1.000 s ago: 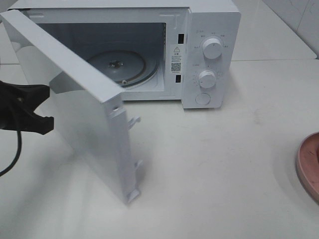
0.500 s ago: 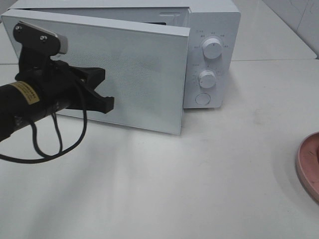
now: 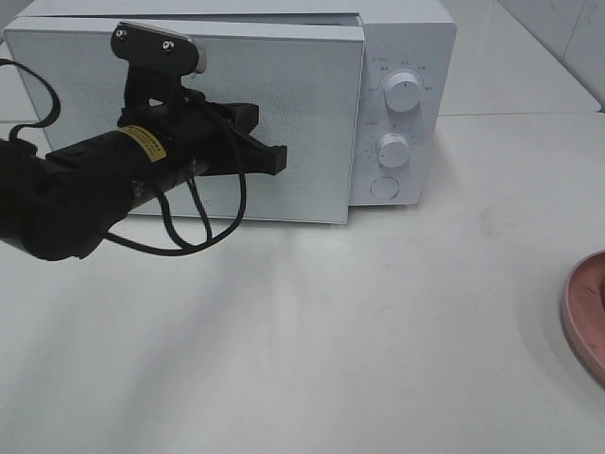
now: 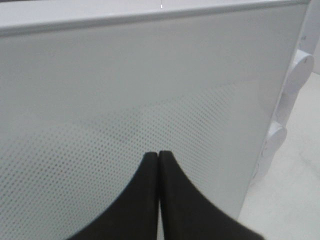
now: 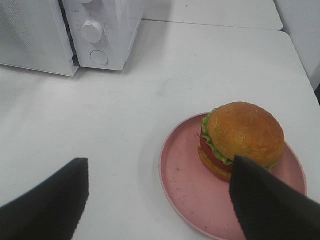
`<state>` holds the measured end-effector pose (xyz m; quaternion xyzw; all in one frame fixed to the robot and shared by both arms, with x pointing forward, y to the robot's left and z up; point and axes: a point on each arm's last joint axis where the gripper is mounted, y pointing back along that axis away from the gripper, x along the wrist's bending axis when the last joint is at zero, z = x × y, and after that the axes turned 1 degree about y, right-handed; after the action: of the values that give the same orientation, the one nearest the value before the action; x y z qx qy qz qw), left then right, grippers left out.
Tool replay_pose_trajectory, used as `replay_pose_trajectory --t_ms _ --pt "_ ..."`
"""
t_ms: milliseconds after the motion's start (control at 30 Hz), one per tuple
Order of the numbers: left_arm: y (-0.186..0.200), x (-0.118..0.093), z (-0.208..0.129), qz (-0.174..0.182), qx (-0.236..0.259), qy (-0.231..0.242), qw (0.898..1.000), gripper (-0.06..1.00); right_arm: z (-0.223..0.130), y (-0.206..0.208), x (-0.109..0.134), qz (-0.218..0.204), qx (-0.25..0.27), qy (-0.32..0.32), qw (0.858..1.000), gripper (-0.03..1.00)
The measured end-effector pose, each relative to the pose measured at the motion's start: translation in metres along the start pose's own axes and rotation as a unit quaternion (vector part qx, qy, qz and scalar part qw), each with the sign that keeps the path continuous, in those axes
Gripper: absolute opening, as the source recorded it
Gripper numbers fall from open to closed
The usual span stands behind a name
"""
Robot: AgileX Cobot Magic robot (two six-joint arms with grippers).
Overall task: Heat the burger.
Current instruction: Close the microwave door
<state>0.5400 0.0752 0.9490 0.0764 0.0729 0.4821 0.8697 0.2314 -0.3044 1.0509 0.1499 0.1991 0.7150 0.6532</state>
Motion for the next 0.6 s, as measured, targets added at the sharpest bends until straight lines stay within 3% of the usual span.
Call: replay_pose_trajectory --t_ms 200,600 --pt "-0.019 -0.003 0.004 0.015 0.0 -0.005 1.0 0.0 0.0 0.0 0.0 0.0 0.0 0.0 1.0 0.75" --pt "-0.05 -0.016 0.005 0.012 0.022 -0.01 1.0 0.0 0.0 0.0 0.0 0.0 0.0 0.0 1.0 0.75"
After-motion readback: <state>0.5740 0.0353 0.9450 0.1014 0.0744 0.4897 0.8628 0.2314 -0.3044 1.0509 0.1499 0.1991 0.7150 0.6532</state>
